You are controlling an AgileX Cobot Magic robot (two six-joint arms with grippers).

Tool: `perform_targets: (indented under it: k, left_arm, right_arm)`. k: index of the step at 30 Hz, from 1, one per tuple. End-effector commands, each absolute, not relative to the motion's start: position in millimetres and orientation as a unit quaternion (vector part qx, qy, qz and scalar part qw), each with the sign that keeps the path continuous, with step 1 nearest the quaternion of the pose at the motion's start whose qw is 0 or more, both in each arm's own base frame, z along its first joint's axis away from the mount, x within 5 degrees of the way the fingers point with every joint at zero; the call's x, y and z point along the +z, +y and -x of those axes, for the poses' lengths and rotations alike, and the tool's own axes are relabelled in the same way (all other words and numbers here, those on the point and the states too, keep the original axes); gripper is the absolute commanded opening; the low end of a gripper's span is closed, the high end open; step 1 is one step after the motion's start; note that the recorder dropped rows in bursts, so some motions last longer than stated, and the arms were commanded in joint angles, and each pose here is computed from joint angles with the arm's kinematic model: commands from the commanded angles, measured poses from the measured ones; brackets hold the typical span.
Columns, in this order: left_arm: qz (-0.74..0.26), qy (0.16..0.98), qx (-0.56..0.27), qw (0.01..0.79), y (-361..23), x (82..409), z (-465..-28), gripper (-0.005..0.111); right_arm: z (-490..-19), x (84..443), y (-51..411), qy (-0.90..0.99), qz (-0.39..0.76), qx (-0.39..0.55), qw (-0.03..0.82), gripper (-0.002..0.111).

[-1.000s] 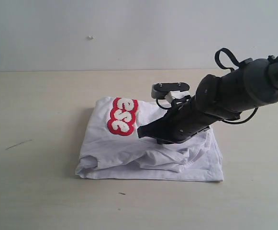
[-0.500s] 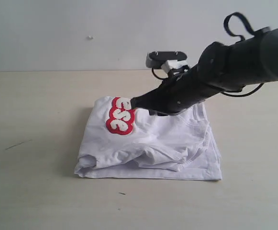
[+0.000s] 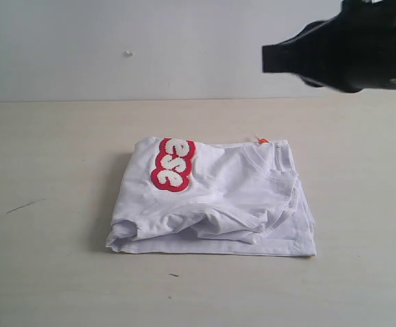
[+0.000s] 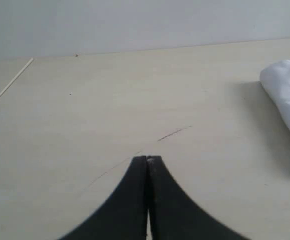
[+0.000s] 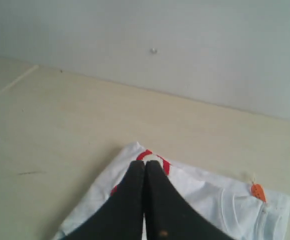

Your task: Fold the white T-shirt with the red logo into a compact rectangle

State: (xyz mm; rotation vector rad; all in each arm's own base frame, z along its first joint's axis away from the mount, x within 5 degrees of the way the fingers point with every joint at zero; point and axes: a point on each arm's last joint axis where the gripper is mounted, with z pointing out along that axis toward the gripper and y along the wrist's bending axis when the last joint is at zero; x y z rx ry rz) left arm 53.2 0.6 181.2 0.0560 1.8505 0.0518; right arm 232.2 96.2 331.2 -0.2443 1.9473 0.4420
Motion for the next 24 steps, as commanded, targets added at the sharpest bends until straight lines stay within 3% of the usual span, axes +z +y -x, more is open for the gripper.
perform_targets:
  k: [1, 11, 24]
  left_arm:
    - [-0.023, 0.796, 0.02, 0.604, 0.4, 180.8, -53.1, 0.0]
    - [-0.023, 0.796, 0.02, 0.604, 0.4, 180.8, -53.1, 0.0]
    - [-0.023, 0.796, 0.02, 0.604, 0.4, 180.8, -53.1, 0.0]
  right_arm:
    - [-189.4, 361.5, 82.6, 0.779, 0.127, 0.192, 0.584, 0.0]
    - [-80.2, 412.4, 47.8, 0.674, 0.154, 0.225, 0.686, 0.0]
    - [13.8, 413.1, 19.5, 0.596, 0.189, 0.243, 0.742, 0.0]
